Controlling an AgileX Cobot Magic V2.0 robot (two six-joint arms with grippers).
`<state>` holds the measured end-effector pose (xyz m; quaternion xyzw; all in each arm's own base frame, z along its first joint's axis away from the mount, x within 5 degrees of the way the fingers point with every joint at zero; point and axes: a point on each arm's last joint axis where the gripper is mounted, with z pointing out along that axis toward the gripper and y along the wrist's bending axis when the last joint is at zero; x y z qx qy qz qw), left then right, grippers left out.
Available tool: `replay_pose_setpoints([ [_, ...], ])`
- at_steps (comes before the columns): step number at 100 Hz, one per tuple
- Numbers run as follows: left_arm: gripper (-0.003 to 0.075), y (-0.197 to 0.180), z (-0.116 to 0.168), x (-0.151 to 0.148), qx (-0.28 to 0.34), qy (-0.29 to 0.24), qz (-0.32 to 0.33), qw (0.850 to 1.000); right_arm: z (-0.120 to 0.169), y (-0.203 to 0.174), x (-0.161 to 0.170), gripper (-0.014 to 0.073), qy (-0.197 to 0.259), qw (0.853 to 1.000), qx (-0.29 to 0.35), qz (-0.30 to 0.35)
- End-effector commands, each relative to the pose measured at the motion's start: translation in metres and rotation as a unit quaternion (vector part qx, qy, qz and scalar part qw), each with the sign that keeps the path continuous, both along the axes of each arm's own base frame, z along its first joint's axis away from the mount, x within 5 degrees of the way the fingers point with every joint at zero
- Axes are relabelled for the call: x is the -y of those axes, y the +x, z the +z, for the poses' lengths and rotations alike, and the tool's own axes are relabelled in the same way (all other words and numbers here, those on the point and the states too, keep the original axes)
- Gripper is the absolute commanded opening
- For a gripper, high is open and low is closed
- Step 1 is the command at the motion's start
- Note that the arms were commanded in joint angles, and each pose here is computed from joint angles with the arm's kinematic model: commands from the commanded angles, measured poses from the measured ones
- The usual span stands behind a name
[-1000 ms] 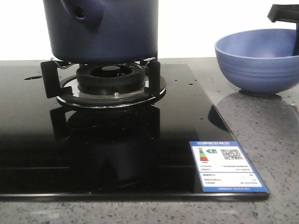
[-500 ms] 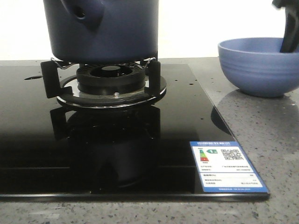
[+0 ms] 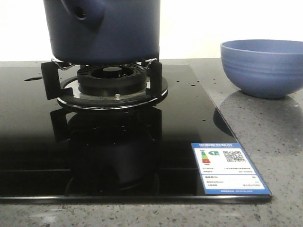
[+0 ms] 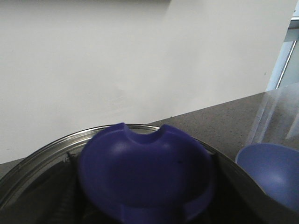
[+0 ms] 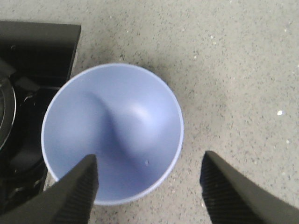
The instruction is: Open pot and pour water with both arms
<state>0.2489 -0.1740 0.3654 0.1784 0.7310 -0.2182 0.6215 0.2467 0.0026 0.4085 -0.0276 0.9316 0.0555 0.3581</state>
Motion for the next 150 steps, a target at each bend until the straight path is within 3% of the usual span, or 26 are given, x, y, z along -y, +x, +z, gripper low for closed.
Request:
replay_pose_setpoints([
  [1,0.0337,0.003,0.023,-0.002,0.068,-0.030,0.030,0.997,0.019,-0.007,0.000,0.0429,-0.001,0.999,0.046,0.000],
  [61,0.0342,0.019,0.006,0.006,0.066,-0.019,0.046,0.997,0.020,-0.006,0.001,0.0429,-0.001,0.998,0.057,-0.002],
  [79,0.0507,0.018,0.004,0.007,0.055,-0.016,0.039,0.998,0.020,-0.006,0.001,0.0429,-0.001,0.998,0.058,-0.002],
  [86,0.0535,0.018,0.004,0.007,0.051,-0.016,0.037,0.998,0.020,-0.006,0.001,0.0429,-0.001,0.998,0.058,-0.002],
  [101,0.0536,0.006,0.020,-0.001,0.064,-0.036,0.035,0.997,0.020,-0.006,0.001,0.0429,-0.001,0.998,0.058,-0.002],
  [126,0.0528,-0.041,0.073,-0.036,0.121,-0.083,0.024,0.989,0.020,-0.007,-0.001,0.0422,0.012,0.999,0.051,0.002],
  [140,0.0445,-0.067,0.095,-0.062,0.162,-0.084,0.030,0.983,0.017,-0.008,-0.012,0.0325,0.056,0.996,0.057,0.040],
  [150,0.0300,-0.083,0.102,-0.080,0.169,-0.073,0.035,0.982,0.013,-0.012,-0.026,0.0097,0.114,0.985,0.085,0.093],
])
